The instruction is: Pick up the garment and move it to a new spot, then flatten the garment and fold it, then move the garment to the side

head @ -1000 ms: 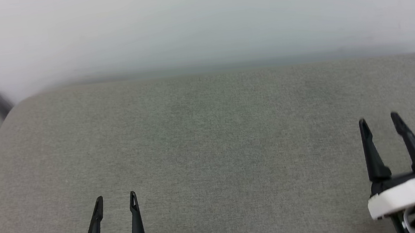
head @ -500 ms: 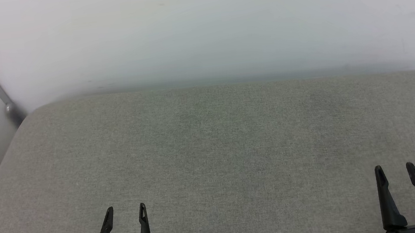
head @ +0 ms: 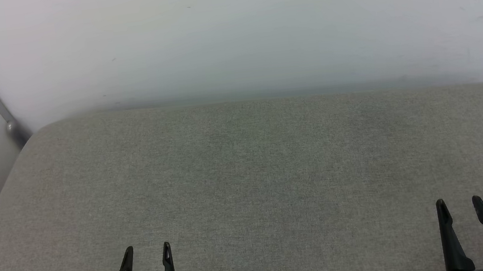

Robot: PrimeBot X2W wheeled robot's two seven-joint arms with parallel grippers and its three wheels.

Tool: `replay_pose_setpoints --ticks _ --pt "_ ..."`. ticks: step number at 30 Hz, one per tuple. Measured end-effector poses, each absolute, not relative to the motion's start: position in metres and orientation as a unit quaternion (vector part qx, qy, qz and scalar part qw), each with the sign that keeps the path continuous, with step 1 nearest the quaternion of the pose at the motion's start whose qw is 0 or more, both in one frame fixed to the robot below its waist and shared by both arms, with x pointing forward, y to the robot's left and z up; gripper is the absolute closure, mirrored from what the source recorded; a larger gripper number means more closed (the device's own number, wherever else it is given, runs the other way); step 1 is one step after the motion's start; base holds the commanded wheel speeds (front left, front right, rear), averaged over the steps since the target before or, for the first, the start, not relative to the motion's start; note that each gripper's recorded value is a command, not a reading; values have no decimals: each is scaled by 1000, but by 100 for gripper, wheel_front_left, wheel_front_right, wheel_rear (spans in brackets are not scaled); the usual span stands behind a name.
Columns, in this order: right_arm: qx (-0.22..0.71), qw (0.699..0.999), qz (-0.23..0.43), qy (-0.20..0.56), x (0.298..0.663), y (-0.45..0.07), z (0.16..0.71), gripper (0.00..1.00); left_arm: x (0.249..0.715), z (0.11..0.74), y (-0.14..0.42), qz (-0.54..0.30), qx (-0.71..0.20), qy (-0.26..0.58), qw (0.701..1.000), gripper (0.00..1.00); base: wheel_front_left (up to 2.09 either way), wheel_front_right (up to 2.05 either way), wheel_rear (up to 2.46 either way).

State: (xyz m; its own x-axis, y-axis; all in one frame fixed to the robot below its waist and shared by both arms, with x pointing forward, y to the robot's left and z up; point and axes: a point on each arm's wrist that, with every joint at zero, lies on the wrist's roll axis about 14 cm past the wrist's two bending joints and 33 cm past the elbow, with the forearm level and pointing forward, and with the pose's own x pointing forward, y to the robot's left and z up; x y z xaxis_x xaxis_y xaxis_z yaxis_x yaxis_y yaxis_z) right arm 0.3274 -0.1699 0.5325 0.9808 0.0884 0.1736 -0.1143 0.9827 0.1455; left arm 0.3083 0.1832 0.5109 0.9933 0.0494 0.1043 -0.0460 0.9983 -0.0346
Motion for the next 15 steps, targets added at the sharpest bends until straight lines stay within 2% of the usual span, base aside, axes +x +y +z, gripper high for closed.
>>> replay_pose_setpoints --ticks 2,3,8,15 --pt "78 992 51 -83 327 -170 532 0 308 511 184 25 -16 -53 998 0 0 0 0" --pt "78 992 51 -83 327 -170 532 100 309 511 184 25 -17 -52 998 100 0 0 0" --pt "83 994 48 -46 325 -169 510 100 302 485 182 25 -24 -9 999 100 0 0 0" --pt "149 988 33 -26 326 -174 501 100 304 477 187 37 -95 10 995 100 0 0 0"
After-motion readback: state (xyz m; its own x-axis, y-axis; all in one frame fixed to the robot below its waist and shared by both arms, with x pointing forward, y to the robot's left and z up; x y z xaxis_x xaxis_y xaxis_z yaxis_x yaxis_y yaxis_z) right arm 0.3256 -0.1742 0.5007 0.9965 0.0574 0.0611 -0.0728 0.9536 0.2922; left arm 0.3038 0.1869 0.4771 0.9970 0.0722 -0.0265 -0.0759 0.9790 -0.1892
